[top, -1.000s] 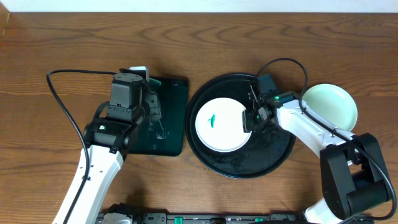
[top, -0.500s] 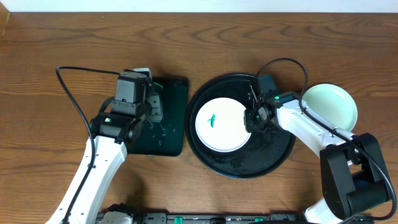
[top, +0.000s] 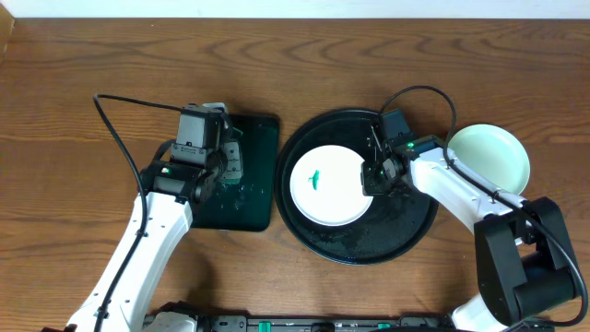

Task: Clean dirty plates on tray and stack at the side

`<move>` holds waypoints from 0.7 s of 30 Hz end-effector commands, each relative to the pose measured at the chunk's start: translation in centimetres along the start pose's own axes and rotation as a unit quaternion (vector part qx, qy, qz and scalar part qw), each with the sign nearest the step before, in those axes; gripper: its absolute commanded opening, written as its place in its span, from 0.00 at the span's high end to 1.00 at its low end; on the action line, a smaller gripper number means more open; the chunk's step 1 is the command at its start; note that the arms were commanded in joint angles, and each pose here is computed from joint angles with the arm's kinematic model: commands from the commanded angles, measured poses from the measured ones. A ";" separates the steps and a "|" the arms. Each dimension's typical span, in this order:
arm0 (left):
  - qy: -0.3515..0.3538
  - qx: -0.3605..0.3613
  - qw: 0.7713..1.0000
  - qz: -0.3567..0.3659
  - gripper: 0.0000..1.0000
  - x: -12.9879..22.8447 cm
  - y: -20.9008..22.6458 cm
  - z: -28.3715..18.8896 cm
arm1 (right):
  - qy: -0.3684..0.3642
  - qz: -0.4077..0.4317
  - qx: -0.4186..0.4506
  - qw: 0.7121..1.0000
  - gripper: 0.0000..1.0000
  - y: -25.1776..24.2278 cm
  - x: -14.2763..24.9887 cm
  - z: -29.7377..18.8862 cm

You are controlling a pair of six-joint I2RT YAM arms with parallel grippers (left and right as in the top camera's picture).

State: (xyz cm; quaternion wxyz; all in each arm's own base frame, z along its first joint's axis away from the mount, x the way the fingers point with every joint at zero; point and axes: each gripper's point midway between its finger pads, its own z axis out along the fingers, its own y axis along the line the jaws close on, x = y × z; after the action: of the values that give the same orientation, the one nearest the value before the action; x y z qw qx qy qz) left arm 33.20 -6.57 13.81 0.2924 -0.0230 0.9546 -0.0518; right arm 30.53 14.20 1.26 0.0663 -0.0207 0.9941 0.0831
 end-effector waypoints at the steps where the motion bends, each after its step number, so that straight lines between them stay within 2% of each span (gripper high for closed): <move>1: -0.017 -0.001 1.000 -0.006 0.92 -1.2 -0.1 -0.5 | -0.003 -0.006 0.025 1.000 0.99 -0.7 0.1 0.3; 9: -0.006 -0.004 1.000 -0.008 0.92 -4.0 -0.7 -2.6 | -0.005 -0.006 0.025 1.000 0.99 -0.7 0.0 0.4; 15: 0.080 -0.028 0.996 -0.004 0.93 -4.6 -0.9 -3.1 | -0.005 -0.006 0.025 1.000 0.99 -0.7 0.0 0.4; 21: 0.148 -0.045 0.988 -0.001 0.93 -3.1 -0.6 -0.4 | -0.005 -0.006 0.025 1.000 0.99 -0.7 0.0 0.4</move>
State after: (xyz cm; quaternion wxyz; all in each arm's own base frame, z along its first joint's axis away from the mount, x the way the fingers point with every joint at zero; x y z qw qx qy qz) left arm 35.21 -7.00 16.99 0.1650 -0.0228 0.9858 -0.0211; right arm 30.88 13.90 1.26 0.0745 -0.0200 0.9943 0.0734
